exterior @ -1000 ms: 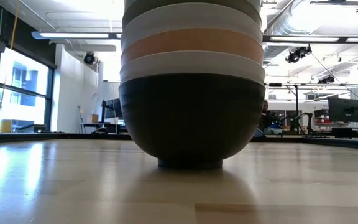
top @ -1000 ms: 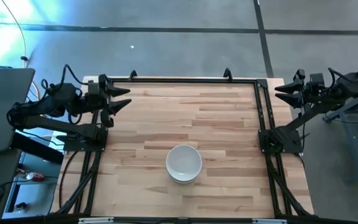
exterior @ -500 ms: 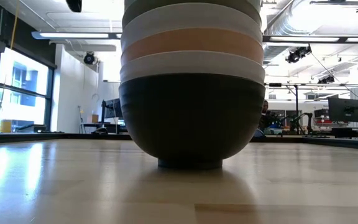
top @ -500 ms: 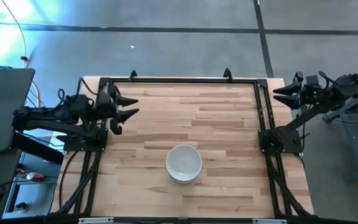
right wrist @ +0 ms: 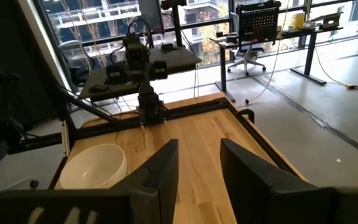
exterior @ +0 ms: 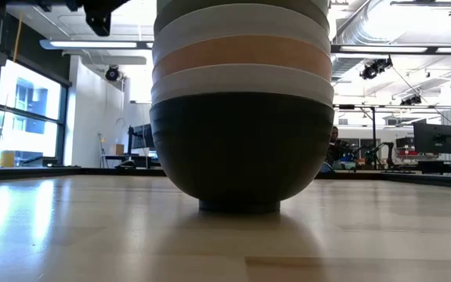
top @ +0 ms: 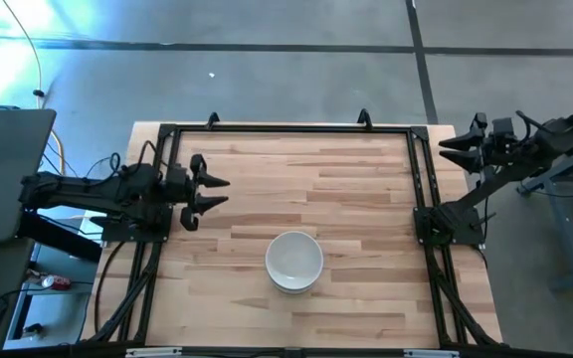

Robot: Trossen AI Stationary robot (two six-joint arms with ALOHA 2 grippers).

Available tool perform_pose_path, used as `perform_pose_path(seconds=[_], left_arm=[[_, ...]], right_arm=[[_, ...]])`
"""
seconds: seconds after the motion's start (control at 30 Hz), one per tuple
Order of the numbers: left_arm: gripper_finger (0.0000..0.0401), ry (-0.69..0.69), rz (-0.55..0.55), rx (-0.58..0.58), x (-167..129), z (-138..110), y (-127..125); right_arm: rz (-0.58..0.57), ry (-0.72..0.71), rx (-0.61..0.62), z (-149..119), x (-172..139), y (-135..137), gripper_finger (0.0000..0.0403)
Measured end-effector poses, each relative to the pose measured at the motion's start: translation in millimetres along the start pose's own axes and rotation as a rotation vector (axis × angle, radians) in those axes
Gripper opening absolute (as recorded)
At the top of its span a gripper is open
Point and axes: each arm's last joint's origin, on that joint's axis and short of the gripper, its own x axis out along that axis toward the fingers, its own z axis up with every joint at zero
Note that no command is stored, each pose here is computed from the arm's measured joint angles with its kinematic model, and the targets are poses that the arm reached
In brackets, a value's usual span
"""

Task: Nest bowls inside each other
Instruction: Return to Home Position

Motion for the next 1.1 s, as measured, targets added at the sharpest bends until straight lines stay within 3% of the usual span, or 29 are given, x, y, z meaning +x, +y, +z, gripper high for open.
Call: perform_pose_path(seconds=[0.17, 0.47, 1.1], left_arm=[[0.0177, 0.000, -0.018, 0.031, 0, -24, 2], [0.0177, -0.123, -0.039, 0.026, -9, -65, 6], [0.0177, -0.098, -0.052, 0.020, -8, -80, 7]], right_arm=[[0.006, -0.023, 0.019, 2, -2, -1, 0.0110], [0.002, -0.052, 0.025, 5, -3, -1, 0.0110], [0.000, -0.058, 0.021, 5, -3, -1, 0.0110]])
